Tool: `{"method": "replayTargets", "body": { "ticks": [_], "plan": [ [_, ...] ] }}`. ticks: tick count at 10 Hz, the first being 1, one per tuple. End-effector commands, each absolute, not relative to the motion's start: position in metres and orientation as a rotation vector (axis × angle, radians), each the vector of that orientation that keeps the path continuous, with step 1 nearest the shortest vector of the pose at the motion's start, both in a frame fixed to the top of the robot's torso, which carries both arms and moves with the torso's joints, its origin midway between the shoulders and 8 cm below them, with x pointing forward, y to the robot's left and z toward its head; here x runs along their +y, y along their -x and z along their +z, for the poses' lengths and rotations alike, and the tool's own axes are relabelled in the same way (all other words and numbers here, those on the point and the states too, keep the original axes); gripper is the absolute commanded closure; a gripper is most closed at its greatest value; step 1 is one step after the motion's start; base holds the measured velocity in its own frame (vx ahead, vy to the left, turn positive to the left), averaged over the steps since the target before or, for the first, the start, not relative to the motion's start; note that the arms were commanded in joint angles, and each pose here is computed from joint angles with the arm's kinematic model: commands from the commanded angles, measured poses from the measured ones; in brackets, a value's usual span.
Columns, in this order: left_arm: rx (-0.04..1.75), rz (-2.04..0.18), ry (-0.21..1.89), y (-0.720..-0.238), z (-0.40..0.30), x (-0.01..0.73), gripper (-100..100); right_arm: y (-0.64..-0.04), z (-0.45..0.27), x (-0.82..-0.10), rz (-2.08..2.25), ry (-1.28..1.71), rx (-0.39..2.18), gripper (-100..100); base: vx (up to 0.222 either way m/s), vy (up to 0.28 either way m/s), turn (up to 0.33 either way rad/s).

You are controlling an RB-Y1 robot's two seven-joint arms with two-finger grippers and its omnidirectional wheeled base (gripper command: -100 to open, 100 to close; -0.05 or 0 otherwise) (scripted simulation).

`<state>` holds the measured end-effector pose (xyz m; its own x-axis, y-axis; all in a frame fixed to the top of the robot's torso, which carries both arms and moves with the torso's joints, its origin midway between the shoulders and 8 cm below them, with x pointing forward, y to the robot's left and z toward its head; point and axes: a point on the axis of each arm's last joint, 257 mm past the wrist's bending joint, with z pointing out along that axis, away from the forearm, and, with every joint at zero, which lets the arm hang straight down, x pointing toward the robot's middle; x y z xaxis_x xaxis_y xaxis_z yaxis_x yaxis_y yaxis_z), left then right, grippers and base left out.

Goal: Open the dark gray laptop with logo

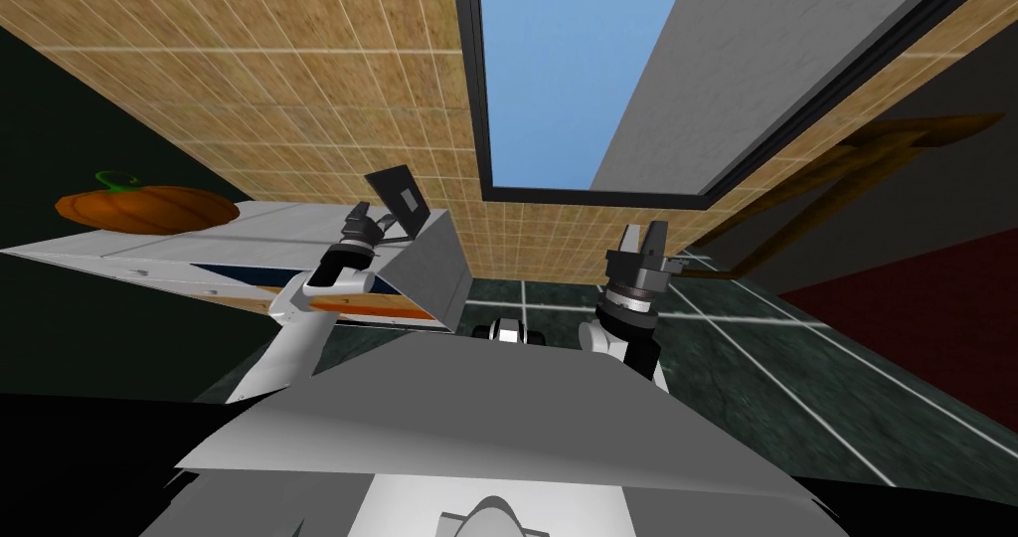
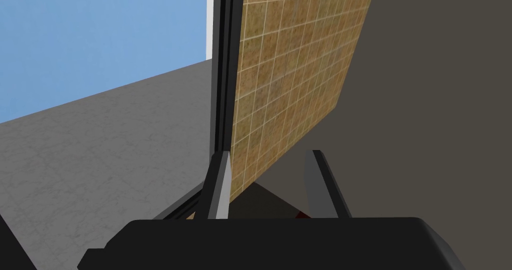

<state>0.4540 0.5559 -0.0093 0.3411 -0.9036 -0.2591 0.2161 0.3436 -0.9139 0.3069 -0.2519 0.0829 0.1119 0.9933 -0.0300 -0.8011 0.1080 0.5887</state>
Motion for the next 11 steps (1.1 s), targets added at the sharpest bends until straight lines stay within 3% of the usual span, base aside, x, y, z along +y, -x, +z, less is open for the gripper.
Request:
{"method": "replayTargets", "body": {
  "ticks": [1, 4, 11],
  "plan": [
    [0.988, -0.793, 0.849, -0.454, -0.01, 0.553, -100, -0.307, 0.083, -0.252, 1.397, -0.491, 0.481, 0, 0.02, -0.051, -0.01],
    [1.06, -0.692, 0.763, -0.454, -0.011, 0.55, -100, -0.307, 0.083, -0.252, 1.397, -0.491, 0.481, 0, 0.016, -0.046, -0.01],
    [1.024, -0.735, 0.737, -0.494, -0.001, 0.554, -100, -0.307, 0.083, -0.252, 1.397, -0.491, 0.481, 0, -0.047, -0.01, -0.026]
  ]
}}
